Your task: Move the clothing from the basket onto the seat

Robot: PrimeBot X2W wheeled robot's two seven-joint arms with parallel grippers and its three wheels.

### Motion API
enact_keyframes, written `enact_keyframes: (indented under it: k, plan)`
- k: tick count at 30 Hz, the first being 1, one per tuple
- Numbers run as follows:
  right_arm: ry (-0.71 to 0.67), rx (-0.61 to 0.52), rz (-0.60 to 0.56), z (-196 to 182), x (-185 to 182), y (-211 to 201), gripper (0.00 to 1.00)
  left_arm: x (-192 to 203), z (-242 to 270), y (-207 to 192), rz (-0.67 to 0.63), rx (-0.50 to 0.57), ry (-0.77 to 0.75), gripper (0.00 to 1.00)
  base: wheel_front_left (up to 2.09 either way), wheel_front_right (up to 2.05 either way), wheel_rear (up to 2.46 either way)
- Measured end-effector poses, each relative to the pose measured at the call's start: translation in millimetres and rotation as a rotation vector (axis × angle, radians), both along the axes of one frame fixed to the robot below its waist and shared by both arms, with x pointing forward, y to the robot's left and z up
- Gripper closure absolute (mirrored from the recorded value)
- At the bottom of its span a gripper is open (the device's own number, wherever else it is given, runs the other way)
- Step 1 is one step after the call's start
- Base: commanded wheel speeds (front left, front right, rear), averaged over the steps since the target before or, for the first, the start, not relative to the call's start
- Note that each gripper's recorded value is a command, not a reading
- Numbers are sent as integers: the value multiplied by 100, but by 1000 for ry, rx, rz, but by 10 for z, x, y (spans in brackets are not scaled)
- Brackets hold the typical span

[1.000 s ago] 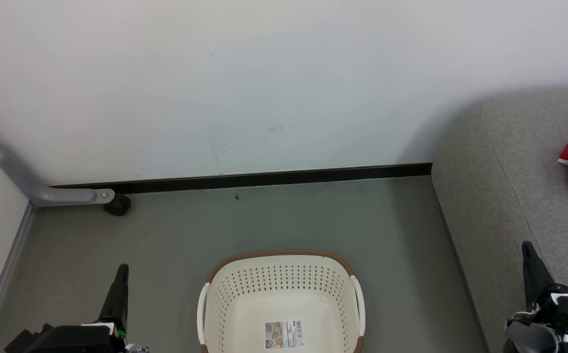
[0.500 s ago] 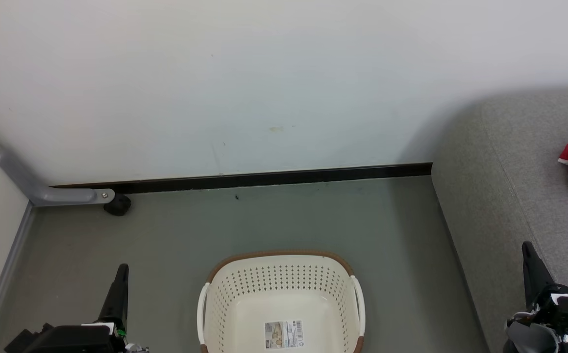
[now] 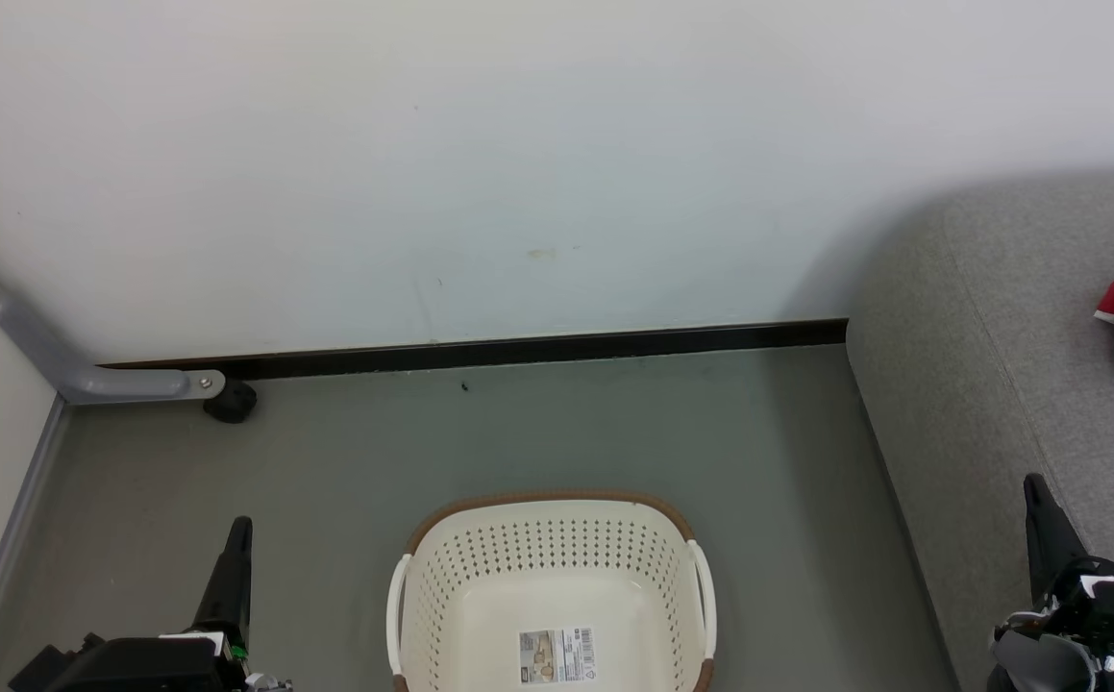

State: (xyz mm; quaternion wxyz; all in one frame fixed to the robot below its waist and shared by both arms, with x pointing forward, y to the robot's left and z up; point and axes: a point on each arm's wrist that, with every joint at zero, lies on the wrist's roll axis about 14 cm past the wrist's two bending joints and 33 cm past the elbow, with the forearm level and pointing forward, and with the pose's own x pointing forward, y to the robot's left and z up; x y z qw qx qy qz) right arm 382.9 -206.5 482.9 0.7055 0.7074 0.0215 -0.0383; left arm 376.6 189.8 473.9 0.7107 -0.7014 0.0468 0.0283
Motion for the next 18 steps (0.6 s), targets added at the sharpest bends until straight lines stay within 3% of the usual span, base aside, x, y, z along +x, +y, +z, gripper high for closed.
enact_keyframes:
  k: [18]
  plan:
    - [0, 0, 0, 1, 0, 0, 100, 1, 2, 0, 0, 0, -1, 100, 0, 0, 0]
